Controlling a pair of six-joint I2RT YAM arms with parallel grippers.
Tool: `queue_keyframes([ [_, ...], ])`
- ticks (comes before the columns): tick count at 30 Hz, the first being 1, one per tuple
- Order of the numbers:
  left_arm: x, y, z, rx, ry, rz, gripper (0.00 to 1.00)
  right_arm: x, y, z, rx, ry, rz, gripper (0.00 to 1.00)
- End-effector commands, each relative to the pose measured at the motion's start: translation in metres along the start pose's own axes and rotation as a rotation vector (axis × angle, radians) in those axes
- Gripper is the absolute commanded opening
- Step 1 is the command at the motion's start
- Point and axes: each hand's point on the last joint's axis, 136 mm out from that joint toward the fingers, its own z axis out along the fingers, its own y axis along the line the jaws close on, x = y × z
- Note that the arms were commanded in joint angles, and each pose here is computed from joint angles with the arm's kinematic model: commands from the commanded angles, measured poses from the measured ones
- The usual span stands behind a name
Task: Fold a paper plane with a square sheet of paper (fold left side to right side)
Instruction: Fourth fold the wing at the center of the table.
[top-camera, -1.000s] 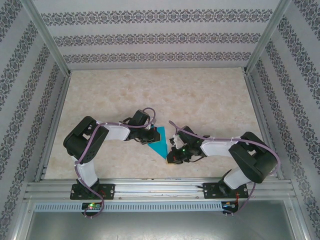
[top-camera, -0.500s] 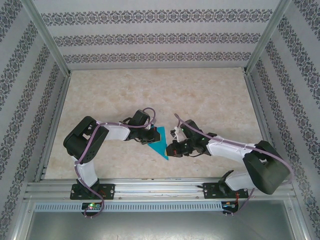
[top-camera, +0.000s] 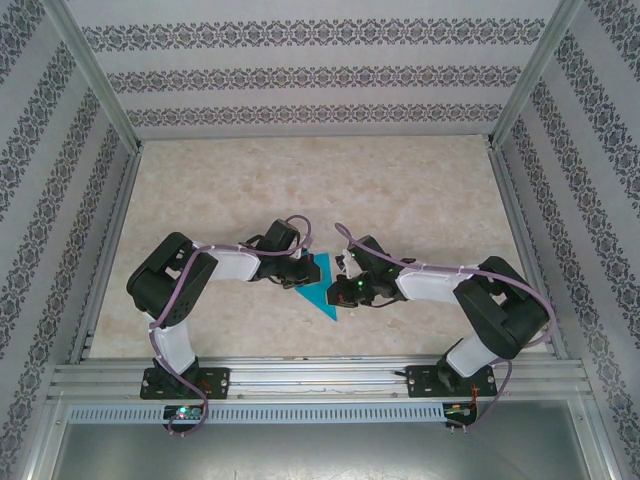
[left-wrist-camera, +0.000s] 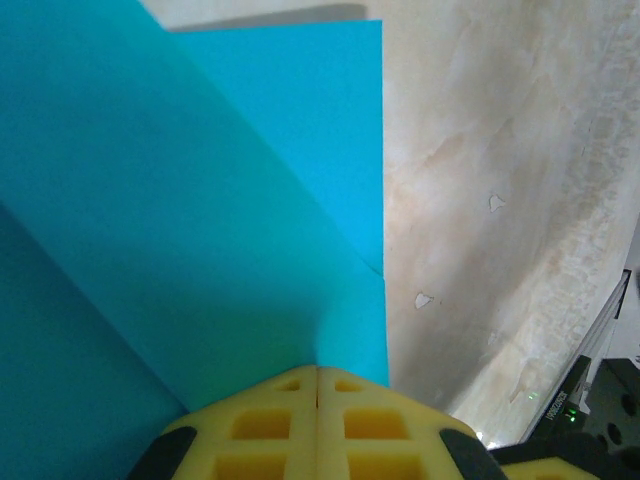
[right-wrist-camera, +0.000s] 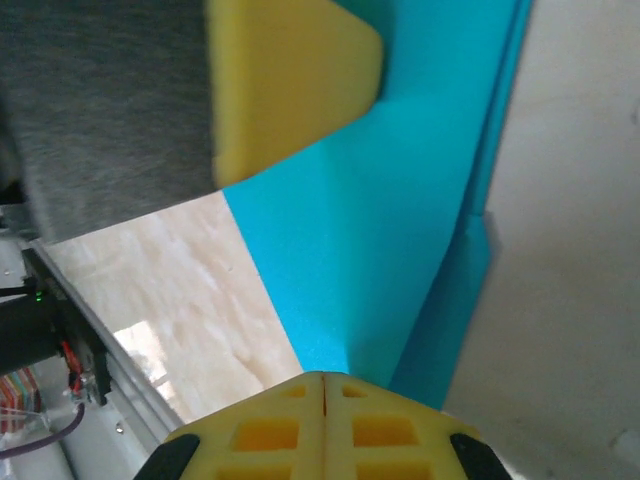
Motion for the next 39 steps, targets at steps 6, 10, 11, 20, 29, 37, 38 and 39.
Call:
queue_keyframes([
  [6, 0.015, 0.037, 0.004, -0.134, 0.041, -0.057, 0.01, 0.002, -0.014, 0.007, 0.072, 0.014, 0.019, 0.00],
  [10, 0.014, 0.037, 0.003, -0.134, 0.040, -0.055, 0.01, 0.005, -0.020, 0.009, 0.101, 0.028, 0.027, 0.00],
  [11, 0.014, 0.037, 0.003, -0.135, 0.038, -0.054, 0.01, 0.006, -0.022, 0.009, 0.109, 0.031, 0.027, 0.00],
  [20, 0.009, 0.026, -0.001, -0.105, 0.017, -0.040, 0.05, 0.017, -0.041, 0.011, 0.219, 0.072, 0.029, 0.00],
  [29, -0.010, -0.013, -0.021, 0.004, -0.078, 0.029, 0.09, 0.025, -0.057, 0.012, 0.317, 0.083, 0.038, 0.00],
  [37, -0.009, -0.029, -0.045, 0.061, -0.156, 0.066, 0.08, 0.031, -0.068, 0.014, 0.371, 0.096, 0.039, 0.00],
  [38, -0.009, -0.029, -0.048, 0.065, -0.170, 0.068, 0.08, 0.031, -0.068, 0.013, 0.377, 0.096, 0.037, 0.00],
  [39, -0.009, -0.030, -0.051, 0.070, -0.181, 0.074, 0.08, 0.031, -0.069, 0.013, 0.382, 0.097, 0.037, 0.00],
])
